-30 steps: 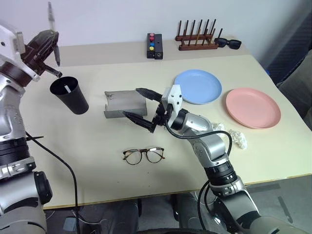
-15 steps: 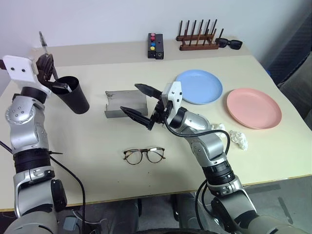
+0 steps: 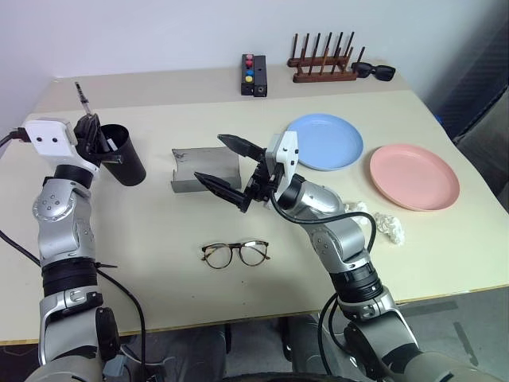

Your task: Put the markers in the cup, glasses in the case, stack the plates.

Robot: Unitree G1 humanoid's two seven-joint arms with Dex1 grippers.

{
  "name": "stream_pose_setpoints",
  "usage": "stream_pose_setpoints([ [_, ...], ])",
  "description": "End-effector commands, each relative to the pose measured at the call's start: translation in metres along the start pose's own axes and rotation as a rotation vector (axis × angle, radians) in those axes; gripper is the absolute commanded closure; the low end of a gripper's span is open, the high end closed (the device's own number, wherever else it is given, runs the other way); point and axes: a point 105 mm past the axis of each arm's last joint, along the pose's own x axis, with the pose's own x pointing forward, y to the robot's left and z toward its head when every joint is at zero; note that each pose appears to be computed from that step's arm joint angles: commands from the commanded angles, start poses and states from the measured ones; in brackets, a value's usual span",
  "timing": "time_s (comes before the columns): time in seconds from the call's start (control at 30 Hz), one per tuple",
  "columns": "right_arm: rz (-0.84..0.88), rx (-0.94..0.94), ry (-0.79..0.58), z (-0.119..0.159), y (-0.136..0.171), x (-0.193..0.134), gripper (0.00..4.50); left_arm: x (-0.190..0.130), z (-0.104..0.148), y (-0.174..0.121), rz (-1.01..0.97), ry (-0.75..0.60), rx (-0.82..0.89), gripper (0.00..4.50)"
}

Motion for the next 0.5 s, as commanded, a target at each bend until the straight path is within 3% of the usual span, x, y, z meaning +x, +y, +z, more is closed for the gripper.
stream_pose_setpoints([
  [0.03, 0.034, -0.028, -0.066, 0.0181, 0.0073, 0.0049, 0.0, 0.0016, 0.0146, 0.0009, 0.012, -0.054, -0.004, 4.48],
  [0.33, 0.036, -0.025, -0.063, 0.0174, 0.0078, 0.0046, 0.0, 0.0012, 0.0145, -0.0046, -0.006, -0.048, -0.031, 4.48],
  [0.5, 0.036, -0.024, -0.062, 0.0168, 0.0075, 0.0041, 0.0, 0.0007, 0.0138, -0.0044, 0.005, -0.044, -0.024, 2.28],
])
